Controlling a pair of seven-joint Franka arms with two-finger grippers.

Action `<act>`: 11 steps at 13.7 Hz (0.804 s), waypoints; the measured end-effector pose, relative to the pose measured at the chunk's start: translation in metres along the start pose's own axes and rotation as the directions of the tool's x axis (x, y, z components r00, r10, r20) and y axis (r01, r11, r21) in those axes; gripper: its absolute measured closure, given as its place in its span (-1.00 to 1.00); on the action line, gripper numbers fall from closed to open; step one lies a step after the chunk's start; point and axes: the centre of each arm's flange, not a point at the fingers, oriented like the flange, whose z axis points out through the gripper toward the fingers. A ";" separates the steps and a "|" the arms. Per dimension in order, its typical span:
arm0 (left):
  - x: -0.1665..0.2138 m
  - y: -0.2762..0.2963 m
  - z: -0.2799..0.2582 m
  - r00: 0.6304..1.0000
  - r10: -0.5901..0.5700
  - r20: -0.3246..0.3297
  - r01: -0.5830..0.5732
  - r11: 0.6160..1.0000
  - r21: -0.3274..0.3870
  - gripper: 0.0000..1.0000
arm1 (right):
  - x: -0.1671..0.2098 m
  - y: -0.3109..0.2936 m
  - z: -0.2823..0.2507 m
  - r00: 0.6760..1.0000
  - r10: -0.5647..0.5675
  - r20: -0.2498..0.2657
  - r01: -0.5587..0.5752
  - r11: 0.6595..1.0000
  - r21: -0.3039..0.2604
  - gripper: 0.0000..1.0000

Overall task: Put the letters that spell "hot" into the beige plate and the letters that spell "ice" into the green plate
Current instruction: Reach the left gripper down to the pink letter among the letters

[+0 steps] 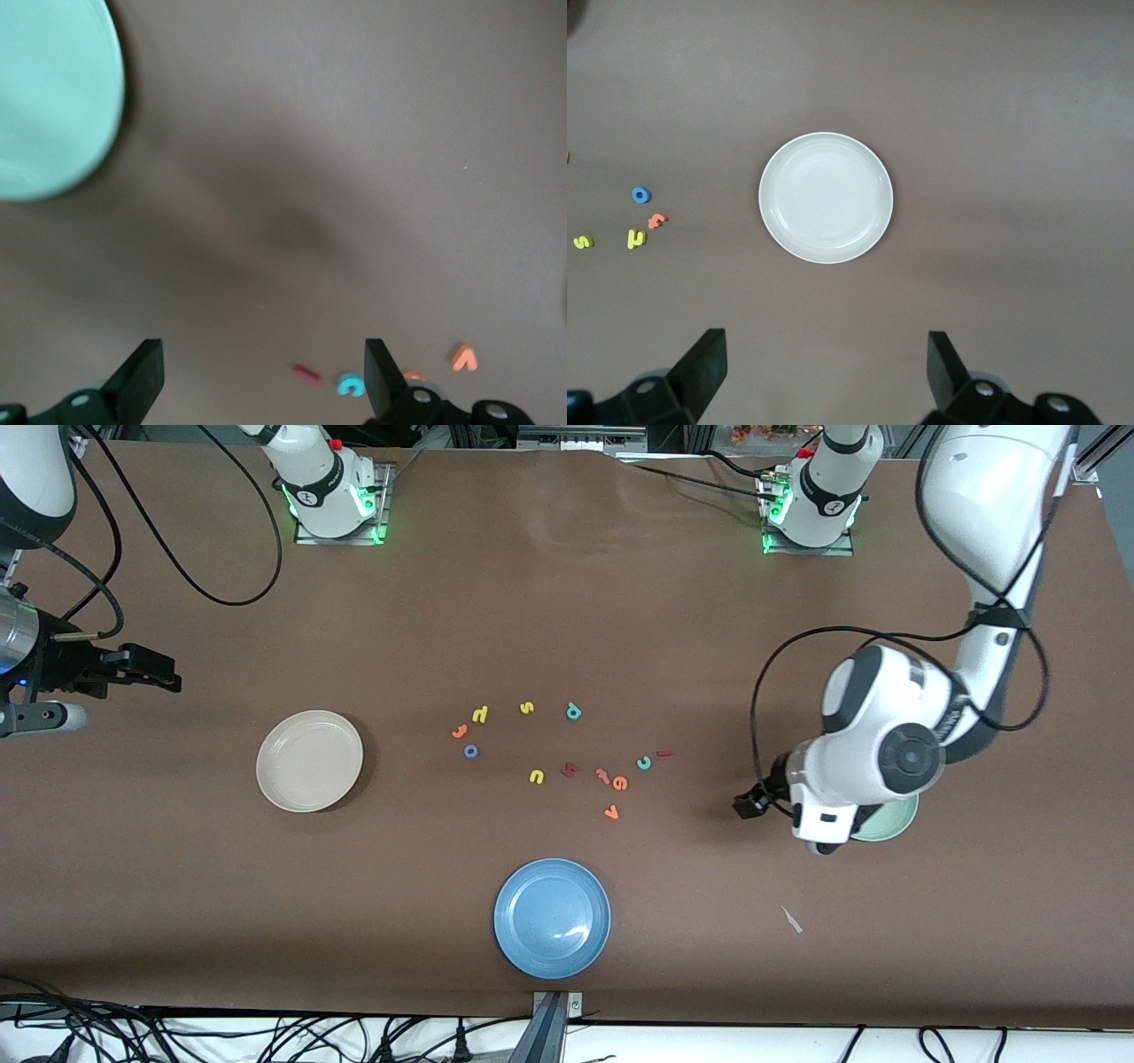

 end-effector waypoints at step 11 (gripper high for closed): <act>-0.104 0.011 0.112 0.966 -0.259 -0.013 0.259 0.966 -0.011 -0.44 | 0.011 -0.011 0.023 0.999 -0.025 0.041 0.025 1.000 0.009 -0.99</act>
